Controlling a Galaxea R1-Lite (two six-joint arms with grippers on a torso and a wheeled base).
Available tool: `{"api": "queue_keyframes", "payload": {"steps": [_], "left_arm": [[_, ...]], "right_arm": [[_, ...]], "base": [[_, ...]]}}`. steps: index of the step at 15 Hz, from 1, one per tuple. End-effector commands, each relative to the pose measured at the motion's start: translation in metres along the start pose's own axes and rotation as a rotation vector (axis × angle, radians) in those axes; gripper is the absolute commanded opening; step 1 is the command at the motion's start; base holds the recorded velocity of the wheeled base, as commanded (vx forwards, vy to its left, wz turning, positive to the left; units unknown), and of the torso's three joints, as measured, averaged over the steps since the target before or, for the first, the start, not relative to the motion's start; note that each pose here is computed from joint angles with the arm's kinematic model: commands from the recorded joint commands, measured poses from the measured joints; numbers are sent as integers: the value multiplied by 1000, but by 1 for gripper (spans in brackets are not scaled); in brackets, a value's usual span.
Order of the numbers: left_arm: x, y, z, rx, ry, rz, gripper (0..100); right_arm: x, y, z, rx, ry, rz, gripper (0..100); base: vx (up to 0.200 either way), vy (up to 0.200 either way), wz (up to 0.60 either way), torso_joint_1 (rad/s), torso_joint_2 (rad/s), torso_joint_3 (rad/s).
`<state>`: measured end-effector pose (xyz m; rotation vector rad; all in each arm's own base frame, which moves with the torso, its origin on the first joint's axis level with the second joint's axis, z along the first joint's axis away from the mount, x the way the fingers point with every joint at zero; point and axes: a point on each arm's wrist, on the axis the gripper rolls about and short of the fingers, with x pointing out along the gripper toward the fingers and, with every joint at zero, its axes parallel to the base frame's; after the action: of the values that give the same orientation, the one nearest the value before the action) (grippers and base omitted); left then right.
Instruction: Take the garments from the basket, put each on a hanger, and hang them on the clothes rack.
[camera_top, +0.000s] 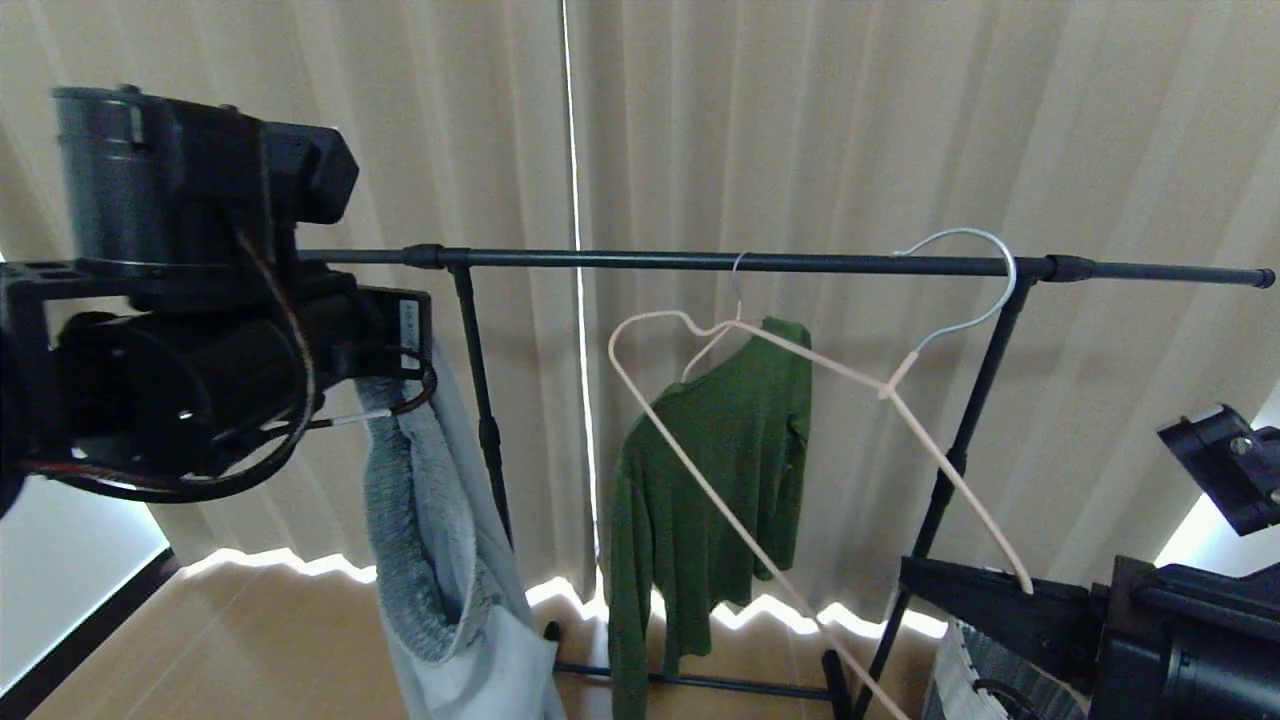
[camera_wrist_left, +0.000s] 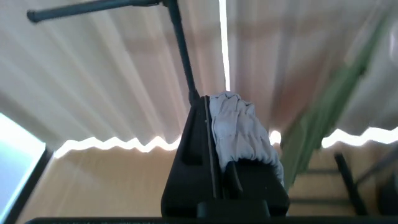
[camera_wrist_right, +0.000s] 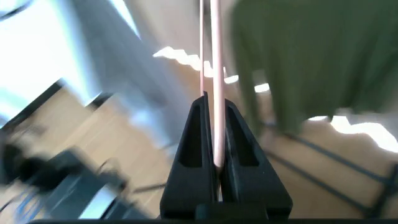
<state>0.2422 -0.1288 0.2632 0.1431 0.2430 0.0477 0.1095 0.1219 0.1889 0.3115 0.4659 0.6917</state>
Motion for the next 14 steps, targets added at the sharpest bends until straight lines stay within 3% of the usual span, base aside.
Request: {"api": "queue_keyframes", "payload": {"steps": [1,6,14], "left_arm": [[32,-23,-10,6,48,33,0],[42,-30,-9,-20,16,29,0],[41,-35,-8,-21,8,14,0]], "right_arm": [[1,13,-9,-11,50,73,0],[5,24,-16,-35,99,125,0],[49,39,-15,-52,168,91,0]], "base": [[0,0,0,0,0,0],[0,0,0,0,0,0],[0,0,0,0,0,0]]}}
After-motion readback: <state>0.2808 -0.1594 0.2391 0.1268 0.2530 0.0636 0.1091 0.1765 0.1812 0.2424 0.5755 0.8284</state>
